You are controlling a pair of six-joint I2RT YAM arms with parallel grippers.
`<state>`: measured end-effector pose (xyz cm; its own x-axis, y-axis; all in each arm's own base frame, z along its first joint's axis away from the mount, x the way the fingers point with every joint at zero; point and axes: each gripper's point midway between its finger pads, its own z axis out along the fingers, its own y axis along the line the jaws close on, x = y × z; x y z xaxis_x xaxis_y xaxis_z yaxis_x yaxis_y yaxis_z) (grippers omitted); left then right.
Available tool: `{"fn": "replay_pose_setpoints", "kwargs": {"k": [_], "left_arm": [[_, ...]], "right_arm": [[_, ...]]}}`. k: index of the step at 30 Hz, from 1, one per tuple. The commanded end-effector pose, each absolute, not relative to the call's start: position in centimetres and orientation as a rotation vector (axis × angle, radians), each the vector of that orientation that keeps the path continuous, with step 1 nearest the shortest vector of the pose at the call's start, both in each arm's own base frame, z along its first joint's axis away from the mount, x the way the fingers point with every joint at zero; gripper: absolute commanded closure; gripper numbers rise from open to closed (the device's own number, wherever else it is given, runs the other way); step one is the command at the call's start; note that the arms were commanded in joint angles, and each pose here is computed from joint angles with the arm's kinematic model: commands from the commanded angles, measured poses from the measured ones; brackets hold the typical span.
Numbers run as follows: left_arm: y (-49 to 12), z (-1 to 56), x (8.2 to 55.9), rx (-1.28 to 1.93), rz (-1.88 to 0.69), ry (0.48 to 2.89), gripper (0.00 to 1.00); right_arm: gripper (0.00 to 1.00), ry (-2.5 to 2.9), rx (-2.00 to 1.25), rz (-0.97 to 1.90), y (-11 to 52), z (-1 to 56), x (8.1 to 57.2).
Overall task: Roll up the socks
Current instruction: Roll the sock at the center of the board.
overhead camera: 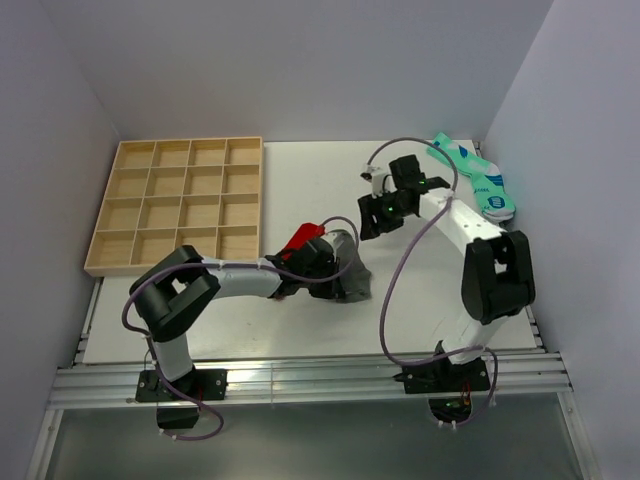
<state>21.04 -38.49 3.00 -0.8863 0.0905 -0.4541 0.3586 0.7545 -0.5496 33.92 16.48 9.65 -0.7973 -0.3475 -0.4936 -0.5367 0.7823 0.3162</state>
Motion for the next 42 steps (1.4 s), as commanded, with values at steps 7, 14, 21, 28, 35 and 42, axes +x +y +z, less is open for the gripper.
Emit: {"fn": "replay_pose_setpoints", "kwargs": {"k": [7, 14, 21, 28, 35, 42], "left_arm": [[-38.2, 3.5, 20.8, 0.348, -0.924, 2.716, 1.0], [-37.7, 3.1, 21.2, 0.334, -0.953, 2.834, 1.0], [-37.9, 3.4, 21.4, 0.353, -0.964, 2.908, 1.0], [-38.4, 3.4, 21.5, 0.353, -0.977, 2.939, 1.0], [-38.0, 3.0, 21.6, 0.341, -0.983, 2.965, 1.0], [-37.8, 3.0, 21.8, 0.351, -0.989, 2.974, 1.0]], "right_arm": [[0.46, 2.271, -0.833, 0.42, 12.2, 13.5, 31.9], [0.49, 2.003, -1.115, 0.391, 12.6, 14.9, 28.0], [0.51, 1.822, -1.405, 0.41, 15.3, 13.3, 23.4], [0.51, 1.629, -1.626, 0.362, 18.0, 10.7, 19.5], [0.55, 1.58, -1.743, 0.328, 18.6, 8.3, 18.8], [0.55, 1.506, -1.818, 0.24, 19.3, 6.6, 18.4]]}}
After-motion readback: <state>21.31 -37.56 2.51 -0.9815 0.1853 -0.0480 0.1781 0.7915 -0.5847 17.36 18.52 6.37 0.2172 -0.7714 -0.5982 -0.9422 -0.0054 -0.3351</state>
